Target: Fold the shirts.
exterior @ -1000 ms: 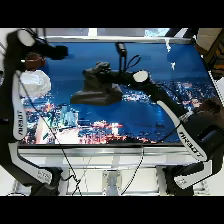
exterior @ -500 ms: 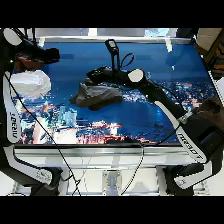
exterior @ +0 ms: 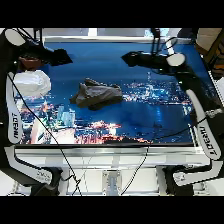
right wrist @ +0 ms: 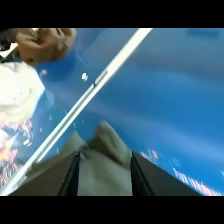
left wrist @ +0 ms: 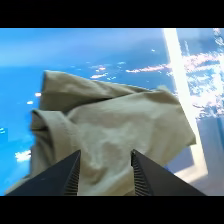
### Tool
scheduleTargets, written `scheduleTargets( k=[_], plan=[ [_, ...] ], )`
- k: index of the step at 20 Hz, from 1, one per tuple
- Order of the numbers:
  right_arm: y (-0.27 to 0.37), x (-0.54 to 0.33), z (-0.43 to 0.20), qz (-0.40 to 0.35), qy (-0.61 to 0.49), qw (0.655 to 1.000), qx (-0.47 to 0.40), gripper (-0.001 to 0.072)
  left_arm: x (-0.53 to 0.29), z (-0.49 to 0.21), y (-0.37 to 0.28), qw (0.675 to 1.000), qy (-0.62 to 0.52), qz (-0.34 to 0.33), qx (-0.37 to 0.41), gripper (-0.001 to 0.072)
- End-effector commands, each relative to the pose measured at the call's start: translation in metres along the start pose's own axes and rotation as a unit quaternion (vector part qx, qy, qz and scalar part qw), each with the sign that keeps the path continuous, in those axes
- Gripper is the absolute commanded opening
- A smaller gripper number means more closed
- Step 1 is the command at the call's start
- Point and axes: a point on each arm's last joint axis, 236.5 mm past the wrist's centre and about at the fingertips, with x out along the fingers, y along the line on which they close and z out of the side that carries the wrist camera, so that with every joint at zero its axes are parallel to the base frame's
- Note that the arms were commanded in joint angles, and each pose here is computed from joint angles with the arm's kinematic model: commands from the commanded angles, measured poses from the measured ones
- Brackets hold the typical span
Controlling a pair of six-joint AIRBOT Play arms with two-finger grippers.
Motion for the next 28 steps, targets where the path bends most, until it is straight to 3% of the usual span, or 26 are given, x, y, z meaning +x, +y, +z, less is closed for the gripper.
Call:
scheduleTargets(
  k=[1, 2, 6, 12, 15, 18, 24, 26, 28],
  plan=[
    [-0.054, -0.043, -0.042, -0.017, 0.084, 0.992, 0.097, 0.0398, 0.016, -0.006, -0.021, 0.999, 0.013, -0.021, 0.023, 0.0377],
    [-0.063, -0.048, -0.059, -0.018, 0.104, 0.987, 0.125, 0.0434, 0.024, -0.009, -0.026, 0.999, 0.022, -0.025, 0.025, 0.0377],
    [-0.072, -0.041, -0.128, -0.002, 0.163, 0.965, 0.204, 0.0435, 0.064, -0.032, -0.042, 0.996, 0.068, -0.044, 0.032, 0.0377],
    [-0.052, 0.013, -0.189, 0.096, 0.19, 0.909, 0.358, 0.0435, 0.096, -0.066, -0.047, 0.988, 0.136, -0.059, 0.031, 0.0377],
    [-0.05, 0.046, -0.22, 0.095, 0.201, 0.892, 0.394, 0.0435, 0.097, -0.067, -0.046, 0.988, 0.138, -0.059, 0.03, 0.0377],
    [-0.027, 0.074, -0.237, 0.115, 0.203, 0.894, 0.383, 0.0467, 0.097, -0.067, -0.046, 0.988, 0.138, -0.059, 0.03, 0.0377],
    [0.02, 0.121, -0.242, 0.101, 0.208, 0.924, 0.305, 0.0461, 0.095, -0.071, -0.047, 0.987, 0.146, -0.061, 0.03, 0.0377],
    [0.033, 0.134, -0.228, 0.098, 0.19, 0.935, 0.282, 0.0334, 0.095, -0.073, -0.047, 0.986, 0.151, -0.062, 0.03, 0.0376],
    [0.041, 0.142, -0.212, 0.101, 0.172, 0.951, 0.235, 0.0068, 0.094, -0.075, -0.047, 0.986, 0.154, -0.062, 0.03, 0.0376]
  ],
)
